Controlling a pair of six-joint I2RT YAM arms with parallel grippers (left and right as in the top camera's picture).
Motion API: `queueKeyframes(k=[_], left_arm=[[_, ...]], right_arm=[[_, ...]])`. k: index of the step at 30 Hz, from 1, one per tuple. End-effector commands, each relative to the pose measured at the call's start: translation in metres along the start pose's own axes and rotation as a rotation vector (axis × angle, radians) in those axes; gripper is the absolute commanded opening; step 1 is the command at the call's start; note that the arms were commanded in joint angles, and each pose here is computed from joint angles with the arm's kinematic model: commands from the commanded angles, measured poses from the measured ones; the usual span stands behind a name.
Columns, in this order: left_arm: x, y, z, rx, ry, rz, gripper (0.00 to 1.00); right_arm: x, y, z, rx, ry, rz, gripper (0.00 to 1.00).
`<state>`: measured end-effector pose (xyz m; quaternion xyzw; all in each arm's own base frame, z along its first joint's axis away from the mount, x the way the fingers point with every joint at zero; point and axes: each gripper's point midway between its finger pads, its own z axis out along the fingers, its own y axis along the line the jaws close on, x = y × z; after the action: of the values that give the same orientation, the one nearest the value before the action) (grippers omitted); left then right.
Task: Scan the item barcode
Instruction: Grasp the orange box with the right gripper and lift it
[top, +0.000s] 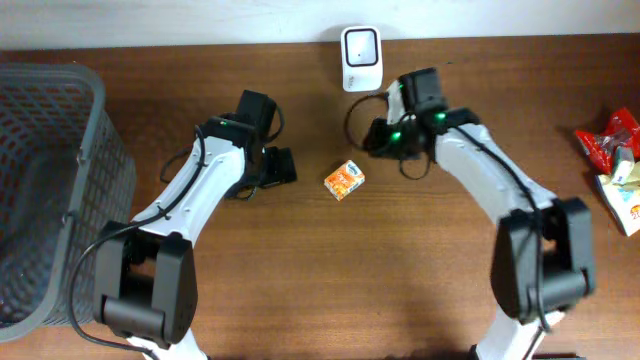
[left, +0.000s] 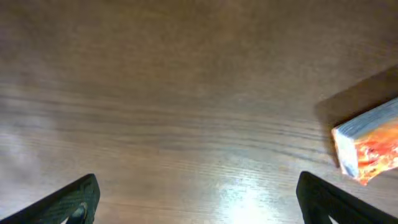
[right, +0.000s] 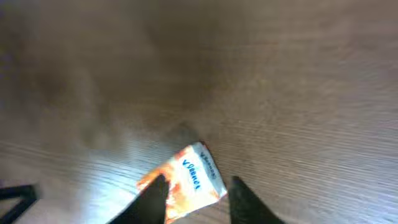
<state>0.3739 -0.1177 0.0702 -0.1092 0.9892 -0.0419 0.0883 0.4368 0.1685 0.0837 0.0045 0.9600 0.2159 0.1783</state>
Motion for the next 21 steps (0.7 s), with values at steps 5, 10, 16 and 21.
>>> queueKeyframes(k=[5, 10, 16, 21], left_arm=[[0.007, 0.026, -0.005, -0.132, -0.010, -0.027, 0.96], [0.008, 0.026, -0.005, -0.133, -0.007, -0.026, 0.99], [0.005, 0.024, -0.004, -0.126, -0.020, -0.027, 0.99], [0.003, 0.023, -0.004, -0.119, -0.026, -0.028, 0.99]], right_arm=[[0.050, -0.015, 0.060, 0.029, 0.190, 0.062, 0.04], [0.088, 0.028, 0.051, -0.126, 0.350, 0.100, 0.04], [0.026, 0.063, -0.015, -0.259, 0.122, -0.432, 0.34], [0.020, 0.062, 0.039, -0.279, 0.087, -0.531, 0.41]])
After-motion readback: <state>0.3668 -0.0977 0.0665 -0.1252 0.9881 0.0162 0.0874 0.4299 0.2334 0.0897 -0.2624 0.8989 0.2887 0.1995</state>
